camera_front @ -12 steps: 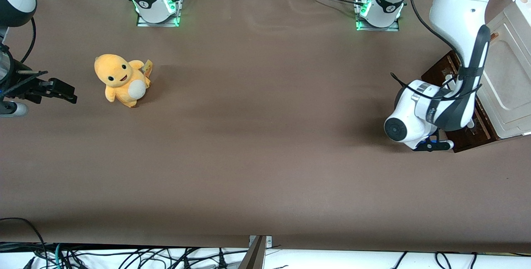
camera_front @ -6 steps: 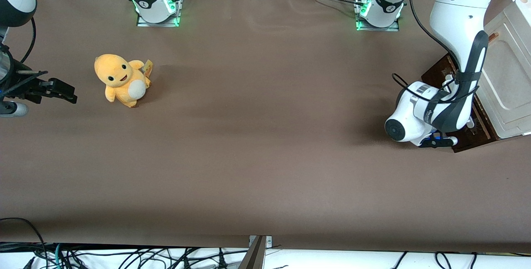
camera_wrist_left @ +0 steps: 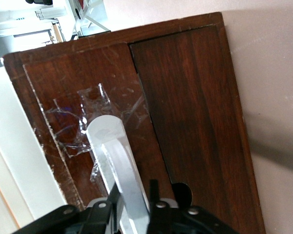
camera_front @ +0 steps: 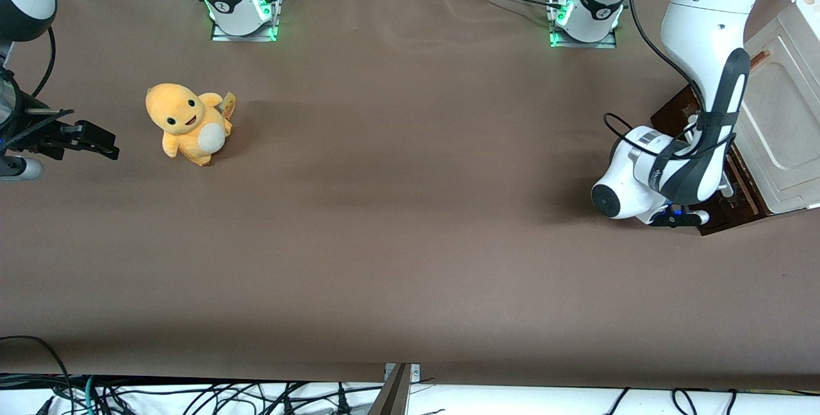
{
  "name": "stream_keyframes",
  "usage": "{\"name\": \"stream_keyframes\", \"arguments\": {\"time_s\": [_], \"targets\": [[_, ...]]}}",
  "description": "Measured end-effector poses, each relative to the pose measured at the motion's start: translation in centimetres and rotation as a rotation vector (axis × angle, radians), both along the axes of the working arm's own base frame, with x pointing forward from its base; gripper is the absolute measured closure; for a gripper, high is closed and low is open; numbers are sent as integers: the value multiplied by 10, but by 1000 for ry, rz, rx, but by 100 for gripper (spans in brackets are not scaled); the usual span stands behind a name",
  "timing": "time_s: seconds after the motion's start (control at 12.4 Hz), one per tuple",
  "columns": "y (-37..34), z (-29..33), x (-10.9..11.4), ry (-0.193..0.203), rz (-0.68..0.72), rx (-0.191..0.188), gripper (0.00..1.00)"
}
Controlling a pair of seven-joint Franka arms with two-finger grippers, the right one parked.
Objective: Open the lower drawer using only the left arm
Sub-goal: 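Pull the white handle outward with the left gripper, sliding the drawer open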
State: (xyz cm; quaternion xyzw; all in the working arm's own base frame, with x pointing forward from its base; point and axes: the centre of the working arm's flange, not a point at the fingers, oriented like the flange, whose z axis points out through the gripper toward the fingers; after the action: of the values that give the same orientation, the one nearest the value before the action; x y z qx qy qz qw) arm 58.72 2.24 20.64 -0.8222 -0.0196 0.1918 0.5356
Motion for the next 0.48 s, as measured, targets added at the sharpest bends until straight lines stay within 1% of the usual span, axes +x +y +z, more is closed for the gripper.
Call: {"name": "stream_keyframes", "arguments": {"time_s": [0.48], "targets": [[-6,1,1,1,-4,-3,78]]}}
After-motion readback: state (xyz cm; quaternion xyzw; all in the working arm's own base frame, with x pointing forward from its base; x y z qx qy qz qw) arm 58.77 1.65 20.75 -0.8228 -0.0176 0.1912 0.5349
